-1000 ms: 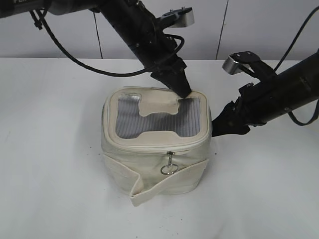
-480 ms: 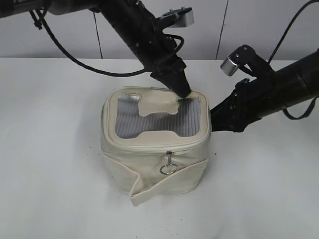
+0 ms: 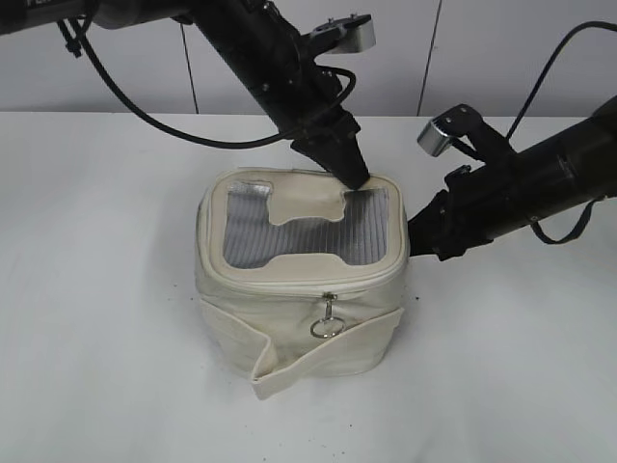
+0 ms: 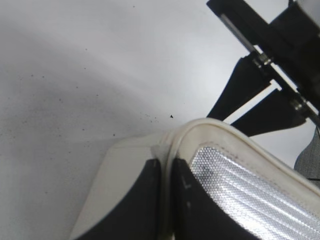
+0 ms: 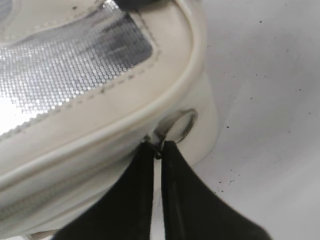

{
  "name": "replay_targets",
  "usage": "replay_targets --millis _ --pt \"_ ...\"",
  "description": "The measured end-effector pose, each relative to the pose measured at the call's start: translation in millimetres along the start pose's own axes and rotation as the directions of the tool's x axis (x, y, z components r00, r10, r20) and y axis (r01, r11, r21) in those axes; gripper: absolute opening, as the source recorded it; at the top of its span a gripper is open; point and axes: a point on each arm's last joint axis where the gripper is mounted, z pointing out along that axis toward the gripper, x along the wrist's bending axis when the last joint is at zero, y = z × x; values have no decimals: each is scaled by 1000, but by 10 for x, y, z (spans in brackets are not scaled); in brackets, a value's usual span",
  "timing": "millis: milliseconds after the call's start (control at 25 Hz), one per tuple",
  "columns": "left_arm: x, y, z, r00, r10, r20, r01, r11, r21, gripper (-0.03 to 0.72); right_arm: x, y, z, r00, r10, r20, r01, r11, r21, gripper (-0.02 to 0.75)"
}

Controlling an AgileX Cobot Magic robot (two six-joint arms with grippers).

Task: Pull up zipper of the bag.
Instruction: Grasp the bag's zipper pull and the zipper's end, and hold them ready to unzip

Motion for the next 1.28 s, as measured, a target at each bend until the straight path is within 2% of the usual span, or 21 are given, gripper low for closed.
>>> replay_targets --millis 80,480,1000,1280 --pt "0 0 0 1000 0 0 0 1000 0 34 4 -4 -7 1000 27 0 -27 1000 9 7" --pt "-2 1 -3 1000 0 0 0 1000 -1 34 132 69 -319 996 66 52 -70 994 80 5" --pt "-2 1 -3 1000 0 0 0 1000 -1 34 219 58 -395 997 71 10 -72 989 128 5" --pt "-2 1 -3 1000 0 0 0 1000 -1 34 279 44 -401 995 87 -54 -78 985 152 5"
